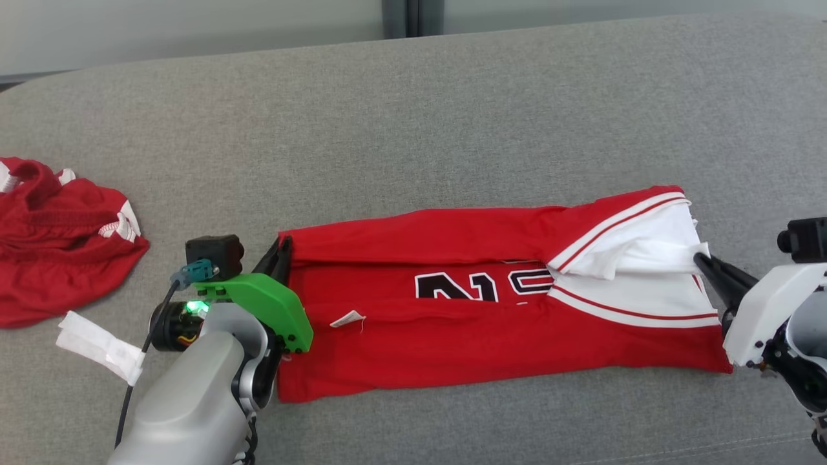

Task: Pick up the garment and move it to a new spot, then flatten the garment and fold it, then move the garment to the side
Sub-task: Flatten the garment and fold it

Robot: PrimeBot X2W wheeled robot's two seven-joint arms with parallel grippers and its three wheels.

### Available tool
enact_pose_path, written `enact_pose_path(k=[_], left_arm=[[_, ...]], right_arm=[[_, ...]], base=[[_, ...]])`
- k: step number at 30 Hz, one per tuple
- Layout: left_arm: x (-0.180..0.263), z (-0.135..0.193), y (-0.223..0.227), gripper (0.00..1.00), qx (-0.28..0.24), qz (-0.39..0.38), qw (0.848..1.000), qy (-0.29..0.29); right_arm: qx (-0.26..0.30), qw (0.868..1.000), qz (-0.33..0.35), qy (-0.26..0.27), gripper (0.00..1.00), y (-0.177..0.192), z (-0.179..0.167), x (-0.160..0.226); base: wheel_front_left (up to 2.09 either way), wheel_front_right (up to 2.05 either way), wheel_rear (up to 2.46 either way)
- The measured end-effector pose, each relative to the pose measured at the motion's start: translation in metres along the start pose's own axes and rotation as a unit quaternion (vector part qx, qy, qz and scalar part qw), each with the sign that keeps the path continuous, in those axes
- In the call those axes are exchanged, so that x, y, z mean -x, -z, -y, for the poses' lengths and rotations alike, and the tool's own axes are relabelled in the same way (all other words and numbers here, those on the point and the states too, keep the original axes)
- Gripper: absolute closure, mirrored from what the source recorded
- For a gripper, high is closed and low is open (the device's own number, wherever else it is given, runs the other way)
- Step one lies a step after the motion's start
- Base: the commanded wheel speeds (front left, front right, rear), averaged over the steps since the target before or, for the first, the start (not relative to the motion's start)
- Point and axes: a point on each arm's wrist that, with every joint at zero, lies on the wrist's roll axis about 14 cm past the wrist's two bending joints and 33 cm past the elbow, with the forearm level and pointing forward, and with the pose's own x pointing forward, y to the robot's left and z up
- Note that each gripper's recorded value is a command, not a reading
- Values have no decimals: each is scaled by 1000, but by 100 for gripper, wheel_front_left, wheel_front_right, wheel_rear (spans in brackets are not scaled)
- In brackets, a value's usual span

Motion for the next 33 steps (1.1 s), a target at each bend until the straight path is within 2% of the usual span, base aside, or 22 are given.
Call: enact_pose_path(k=[7, 8, 9, 10, 11, 21, 26, 33], left_arm=[[9, 0, 9, 100, 14, -6, 1000, -4], [10, 0, 9, 97, 15, -6, 1000, -5], [11, 0, 11, 56, 14, -8, 1000, -5], [13, 0, 12, 23, 14, -9, 1000, -5], [14, 0, 12, 0, 18, -5, 1000, -7], [35, 5, -15, 0, 37, 76, 996, 7], [59, -3, -79, 0, 17, 194, 981, 4], [95, -20, -96, 0, -8, 261, 965, -25]], right_arm=[[-12, 1000, -15, 5, 100, 18, -4, 12], [-13, 1000, -15, 5, 93, 19, -5, 13], [-16, 1000, -18, 5, 19, 22, -5, 14], [-19, 1000, -22, 7, 0, 25, -6, 15], [-21, 999, -23, 9, 0, 28, -5, 17], [-23, 999, 10, 28, 0, 13, 0, 29], [-29, 998, 26, 46, 0, 2, 6, 31], [-48, 996, 8, 73, 0, 0, 13, 22]], base=[[0, 0, 0], [0, 0, 0], [0, 0, 0], [0, 0, 0], [0, 0, 0], [0, 0, 0], [0, 0, 0], [0, 0, 0]])
